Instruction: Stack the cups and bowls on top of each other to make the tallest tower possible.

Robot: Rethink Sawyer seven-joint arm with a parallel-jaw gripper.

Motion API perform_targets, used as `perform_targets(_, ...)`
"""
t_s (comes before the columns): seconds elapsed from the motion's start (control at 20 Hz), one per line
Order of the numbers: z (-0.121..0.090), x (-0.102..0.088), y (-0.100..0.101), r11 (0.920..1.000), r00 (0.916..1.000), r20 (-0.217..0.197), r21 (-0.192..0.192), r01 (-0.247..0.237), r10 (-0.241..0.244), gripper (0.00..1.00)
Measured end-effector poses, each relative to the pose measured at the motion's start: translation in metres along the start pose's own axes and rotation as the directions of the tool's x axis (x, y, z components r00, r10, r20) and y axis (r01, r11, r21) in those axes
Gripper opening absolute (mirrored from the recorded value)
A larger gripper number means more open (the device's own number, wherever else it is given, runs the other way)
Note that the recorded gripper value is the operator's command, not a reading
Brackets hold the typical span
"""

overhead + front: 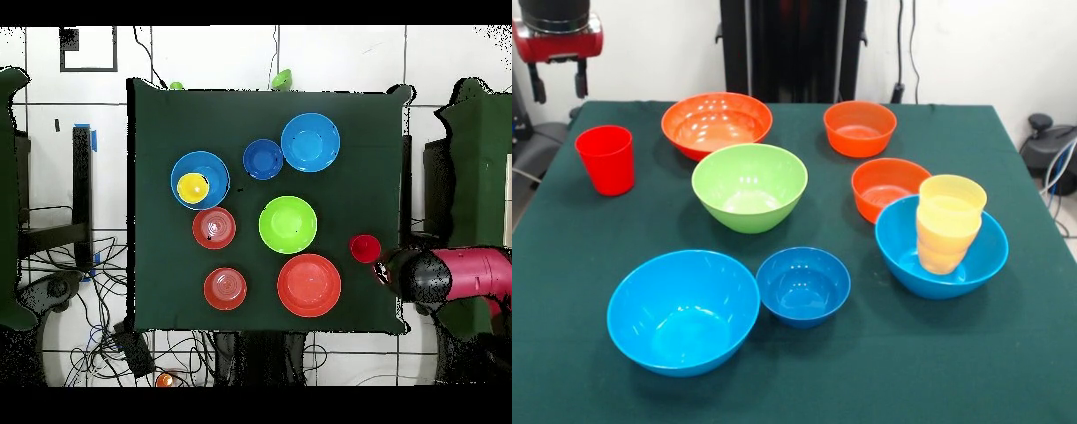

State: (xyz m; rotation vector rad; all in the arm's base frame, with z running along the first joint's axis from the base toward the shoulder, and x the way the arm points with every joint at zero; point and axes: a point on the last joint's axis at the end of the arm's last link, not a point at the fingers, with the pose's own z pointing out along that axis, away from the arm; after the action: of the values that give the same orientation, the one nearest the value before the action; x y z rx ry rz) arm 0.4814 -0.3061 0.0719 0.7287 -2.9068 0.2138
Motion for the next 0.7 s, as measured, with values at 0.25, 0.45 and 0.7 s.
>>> perform_targets(0.25, -0.009, -0.019, 0.0, 0.9958, 0.9935, 0.097, -0.076, -0.052, 0.06, 1.0)
perform_targets(0.45, -0.013, -0.028, -0.001, 0.9837, 0.9785, 0.168, -0.154, -0.094, 0.12, 1.0)
perform_targets(0.7, -0.008, -0.031, 0.001, 0.9738, 0.9687, 0.201, -0.202, -0.105, 0.146, 1.0)
